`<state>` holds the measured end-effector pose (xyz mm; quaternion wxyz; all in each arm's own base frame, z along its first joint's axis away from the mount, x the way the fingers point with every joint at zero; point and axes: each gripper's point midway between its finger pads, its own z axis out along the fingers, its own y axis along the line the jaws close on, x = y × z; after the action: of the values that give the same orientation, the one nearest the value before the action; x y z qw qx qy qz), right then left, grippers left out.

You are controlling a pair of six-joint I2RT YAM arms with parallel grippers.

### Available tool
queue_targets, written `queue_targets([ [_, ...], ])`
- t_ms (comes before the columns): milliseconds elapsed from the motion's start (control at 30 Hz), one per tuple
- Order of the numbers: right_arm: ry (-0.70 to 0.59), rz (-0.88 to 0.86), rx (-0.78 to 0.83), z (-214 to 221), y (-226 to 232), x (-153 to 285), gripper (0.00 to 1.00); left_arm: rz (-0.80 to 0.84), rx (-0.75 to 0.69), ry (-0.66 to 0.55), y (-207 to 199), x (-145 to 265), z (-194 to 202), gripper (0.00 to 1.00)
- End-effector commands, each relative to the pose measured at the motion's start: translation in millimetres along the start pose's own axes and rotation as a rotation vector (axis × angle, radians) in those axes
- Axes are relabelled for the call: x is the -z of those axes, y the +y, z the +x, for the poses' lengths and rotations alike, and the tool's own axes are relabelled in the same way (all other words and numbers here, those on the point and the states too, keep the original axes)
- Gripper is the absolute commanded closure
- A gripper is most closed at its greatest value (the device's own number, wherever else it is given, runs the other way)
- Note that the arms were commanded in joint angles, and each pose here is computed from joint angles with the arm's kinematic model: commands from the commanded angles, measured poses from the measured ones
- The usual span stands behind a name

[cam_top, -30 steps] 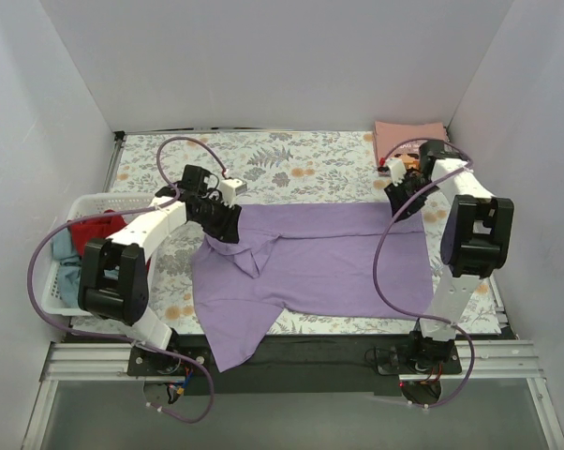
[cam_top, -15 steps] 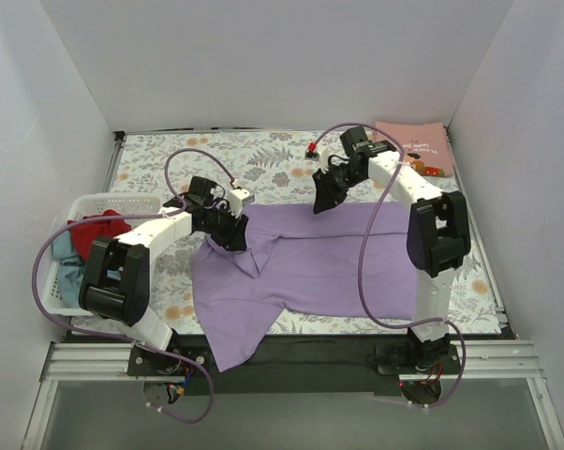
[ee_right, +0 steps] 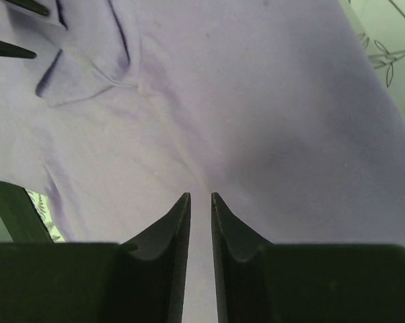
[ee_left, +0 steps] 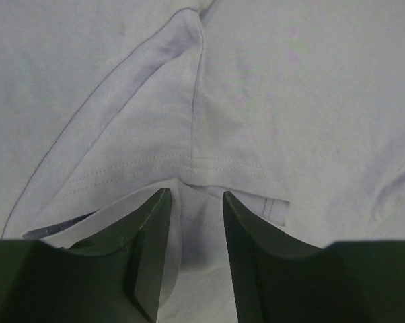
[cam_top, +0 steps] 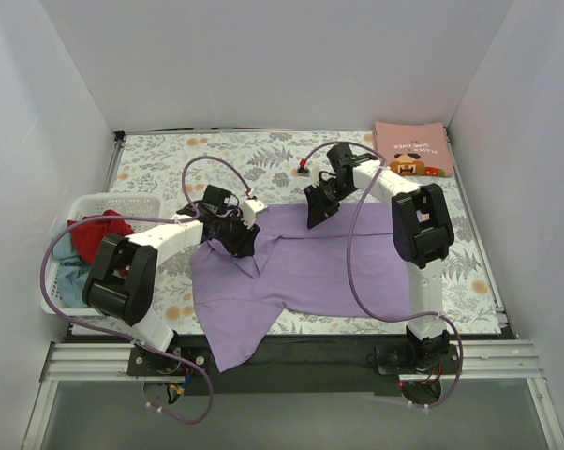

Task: Fold and stack the t-shirts
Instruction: Fold the tshirt

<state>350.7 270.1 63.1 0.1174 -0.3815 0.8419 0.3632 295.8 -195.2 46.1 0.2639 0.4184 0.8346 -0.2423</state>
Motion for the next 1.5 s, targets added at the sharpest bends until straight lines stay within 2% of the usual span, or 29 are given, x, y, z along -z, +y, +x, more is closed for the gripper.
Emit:
queue_targets([
  [0, 0.016, 0.027, -0.020, 8, -10, -6, 0.76, -0.064, -0.042, 0.002, 11, -2, 2, 0.65],
  [233, 0.045, 0.028, -0.038, 21, -16, -14, 0.76, -0.113, -0.070, 0.017, 21, -3, 9, 0.66],
  [333, 0.050, 0.032, -0.038, 23, -18, -15, 0.76, -0.115, -0.082, 0.016, 21, -1, 8, 0.80],
  [367, 0.052, 0.034, -0.037, 24, -18, -15, 0.76, -0.120, -0.083, 0.012, 20, 0, 8, 0.91],
  [433, 0.060, 0.043, -0.034, 26, -20, -15, 0.77, -0.131, -0.099, -0.027, 17, 11, -3, 1.00],
  [567, 0.081, 0.073, -0.015, 34, -26, -16, 0.82, -0.075, -0.157, -0.110, -11, 36, -12, 1.00],
  [800, 0.068, 0.084, 0.014, 30, -20, -7, 0.83, -0.062, -0.231, -0.077, -35, 55, 35, 1.00],
  [1067, -0.042, 0.017, 0.108, -13, 41, 12, 0.80, -0.036, -0.147, -0.061, -31, 51, 50, 1.00],
  [1367, -0.060, -0.002, 0.173, -36, 100, -34, 0.64, 0.044, -0.068, -0.096, -27, 52, 45, 1.00],
  [1433, -0.053, 0.008, 0.177, -38, 103, -45, 0.54, 0.059, -0.073, -0.092, -29, 52, 48, 1.00],
  [1467, -0.049, 0.002, 0.192, -39, 110, -52, 0.43, 0.067, -0.075, -0.098, -31, 52, 47, 1.00],
])
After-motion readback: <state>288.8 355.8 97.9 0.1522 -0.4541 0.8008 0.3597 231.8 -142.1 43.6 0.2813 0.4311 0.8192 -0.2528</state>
